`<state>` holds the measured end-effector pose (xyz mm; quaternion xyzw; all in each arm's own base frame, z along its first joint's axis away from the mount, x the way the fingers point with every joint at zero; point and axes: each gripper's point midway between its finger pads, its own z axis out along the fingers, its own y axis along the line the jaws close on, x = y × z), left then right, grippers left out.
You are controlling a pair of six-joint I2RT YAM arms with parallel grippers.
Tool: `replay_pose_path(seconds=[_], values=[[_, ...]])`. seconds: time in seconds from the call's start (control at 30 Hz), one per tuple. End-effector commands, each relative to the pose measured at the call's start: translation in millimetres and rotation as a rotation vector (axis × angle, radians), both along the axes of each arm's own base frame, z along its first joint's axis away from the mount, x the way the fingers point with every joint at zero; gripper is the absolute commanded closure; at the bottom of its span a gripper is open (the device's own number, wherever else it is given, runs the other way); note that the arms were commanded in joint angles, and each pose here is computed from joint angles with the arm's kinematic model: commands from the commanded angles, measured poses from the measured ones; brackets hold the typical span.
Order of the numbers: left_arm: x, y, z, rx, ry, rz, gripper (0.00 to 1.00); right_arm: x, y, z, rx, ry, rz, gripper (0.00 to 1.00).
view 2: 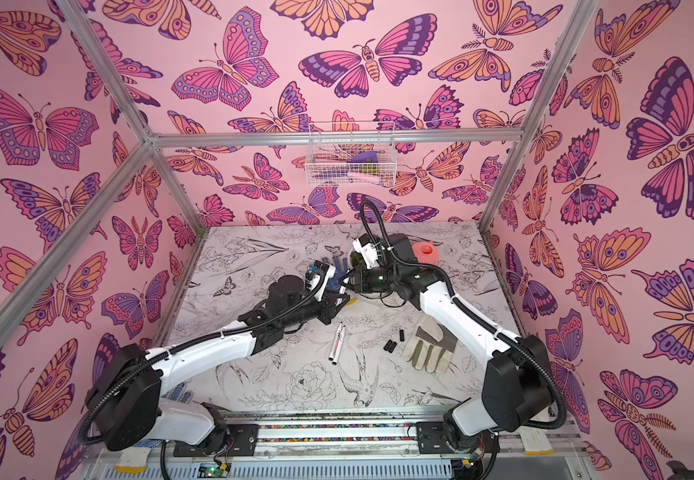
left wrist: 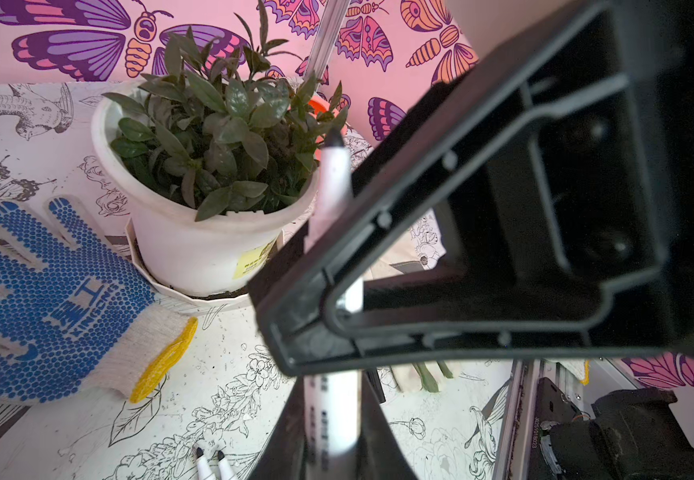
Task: Insert the pens into the pen caps
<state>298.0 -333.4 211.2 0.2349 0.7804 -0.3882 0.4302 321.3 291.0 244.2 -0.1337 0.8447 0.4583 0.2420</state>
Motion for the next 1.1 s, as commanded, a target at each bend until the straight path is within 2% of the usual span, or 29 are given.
replay_pose_path(seconds=[0.0, 0.23, 0.37, 0.53, 0.6, 0.63, 0.77, 0.87, 0.93, 1.07], values=[[0.9, -6.6, 17.2, -0.033, -0.044, -0.033, 0.79, -7.1, 1.2, 8.3, 0.000, -0.020, 0.023, 0.95], [2.0, -5.4, 18.9, -0.035, -0.050, -0.026, 0.74, -8.5, 0.0, 5.6, -0.011, -0.016, 0.025, 0.95], [2.4, -5.3, 19.4, -0.037, -0.054, -0.026, 0.74, -9.6, -0.8, 4.8, -0.014, -0.016, 0.026, 0.95], [0.2, -9.0, 14.7, -0.039, -0.033, -0.049, 0.97, -10.6, -1.4, 5.5, -0.015, -0.018, 0.027, 0.95], [-0.2, -10.3, 12.0, -0.044, -0.015, -0.050, 1.00, -10.9, -1.5, 6.6, -0.012, -0.018, 0.025, 0.95], [0.4, -10.7, 9.4, -0.046, -0.007, -0.047, 1.00, -11.2, -1.7, 7.9, -0.012, -0.022, 0.026, 0.93], [8.6, -3.4, -3.0, -0.051, 0.028, 0.032, 1.00, -8.9, -12.8, 7.8, -0.060, -0.046, -0.022, 0.62], [17.1, 9.4, -16.8, -0.029, 0.051, 0.128, 1.00, -7.8, -31.7, 2.8, -0.136, -0.064, -0.094, 0.56], [18.1, 14.2, -22.9, -0.015, 0.054, 0.153, 1.00, -2.4, -54.3, -6.5, -0.211, -0.068, -0.201, 0.56], [18.9, 20.3, -32.3, 0.006, 0.067, 0.183, 1.00, 3.1, -129.6, -47.3, -0.515, -0.045, -0.509, 0.56]])
